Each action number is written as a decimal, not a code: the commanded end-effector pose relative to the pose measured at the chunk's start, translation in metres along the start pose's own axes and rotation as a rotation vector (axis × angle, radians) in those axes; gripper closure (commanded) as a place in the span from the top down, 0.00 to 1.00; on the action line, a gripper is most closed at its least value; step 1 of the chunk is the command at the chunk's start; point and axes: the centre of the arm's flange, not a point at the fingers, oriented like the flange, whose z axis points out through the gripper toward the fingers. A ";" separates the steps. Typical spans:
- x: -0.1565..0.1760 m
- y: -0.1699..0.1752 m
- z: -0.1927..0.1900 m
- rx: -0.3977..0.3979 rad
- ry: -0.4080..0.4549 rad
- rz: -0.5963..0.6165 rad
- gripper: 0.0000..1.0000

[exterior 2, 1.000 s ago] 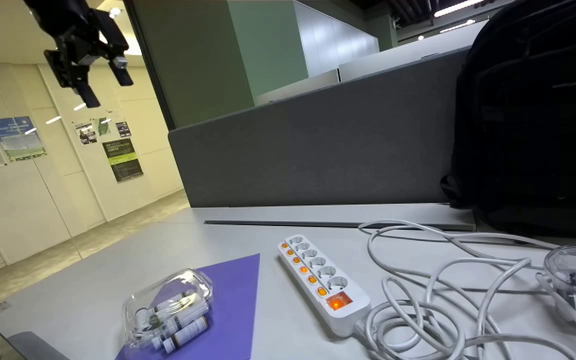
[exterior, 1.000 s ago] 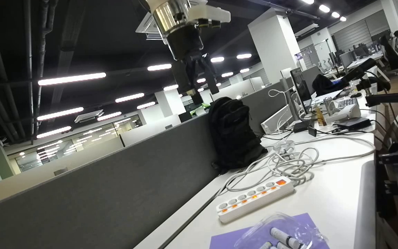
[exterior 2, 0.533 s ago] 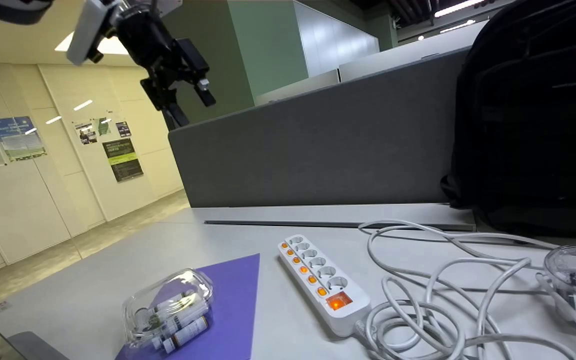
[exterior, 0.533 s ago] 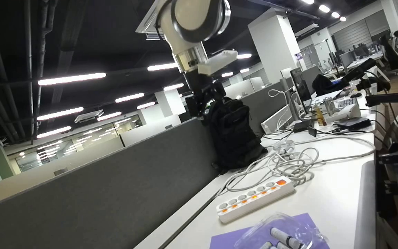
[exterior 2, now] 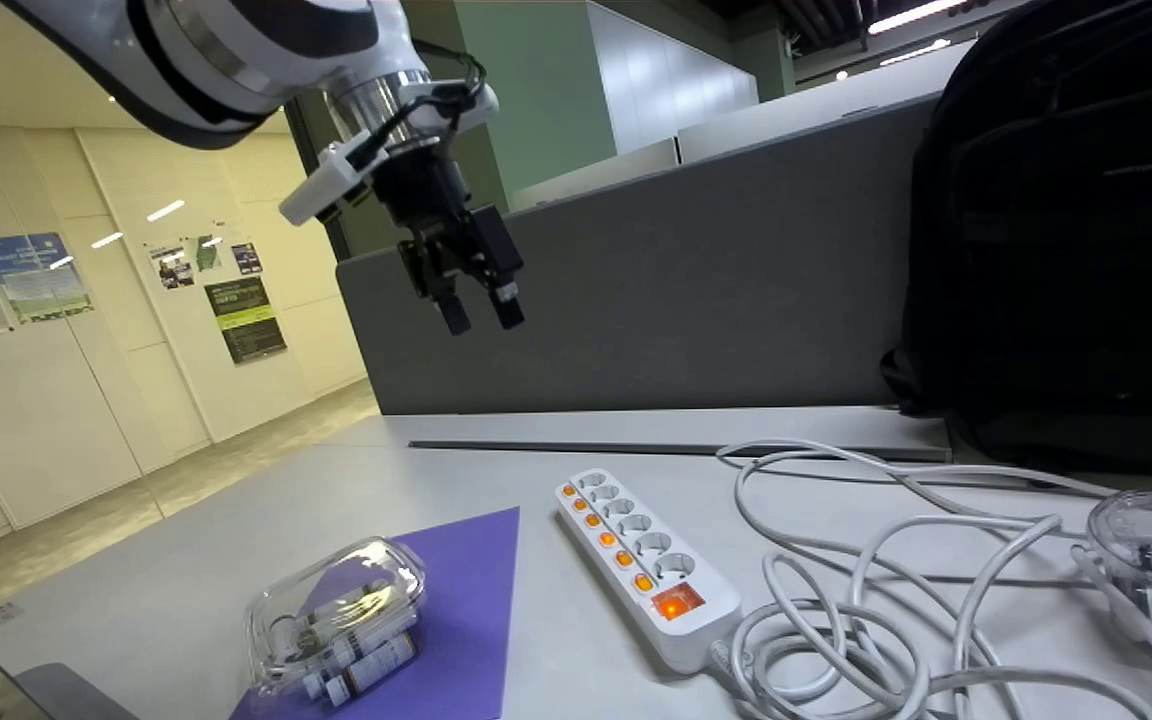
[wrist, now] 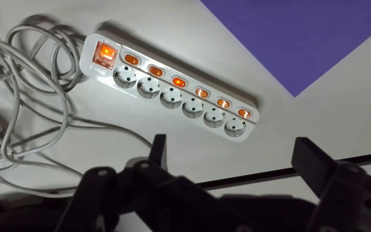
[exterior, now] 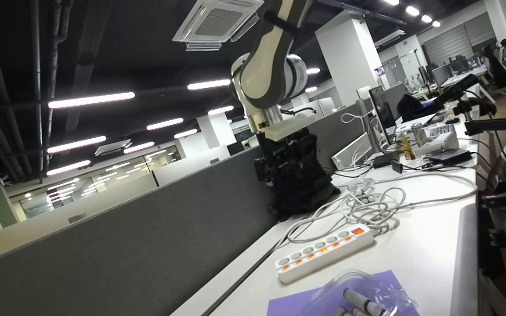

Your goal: Turn off the fourth switch from the left on the adapter

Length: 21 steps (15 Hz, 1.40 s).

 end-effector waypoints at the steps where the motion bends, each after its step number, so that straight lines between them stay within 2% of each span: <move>1: 0.002 0.005 0.010 0.006 -0.014 0.018 1.00; 4: 0.006 0.013 0.025 0.009 -0.037 0.037 1.00; 7: 0.007 0.012 0.024 0.000 -0.020 0.046 1.00; 11: 0.020 0.032 0.049 -0.009 -0.012 0.103 1.00; 12: 0.023 0.037 0.056 -0.010 -0.015 0.113 0.75; 13: 0.026 0.043 0.064 -0.016 -0.014 0.123 0.73; 14: 0.028 0.049 0.072 -0.021 -0.011 0.128 0.67; 18: 0.036 0.064 0.102 -0.024 0.002 0.158 0.37; 21: 0.037 0.068 0.124 0.003 0.001 0.205 0.17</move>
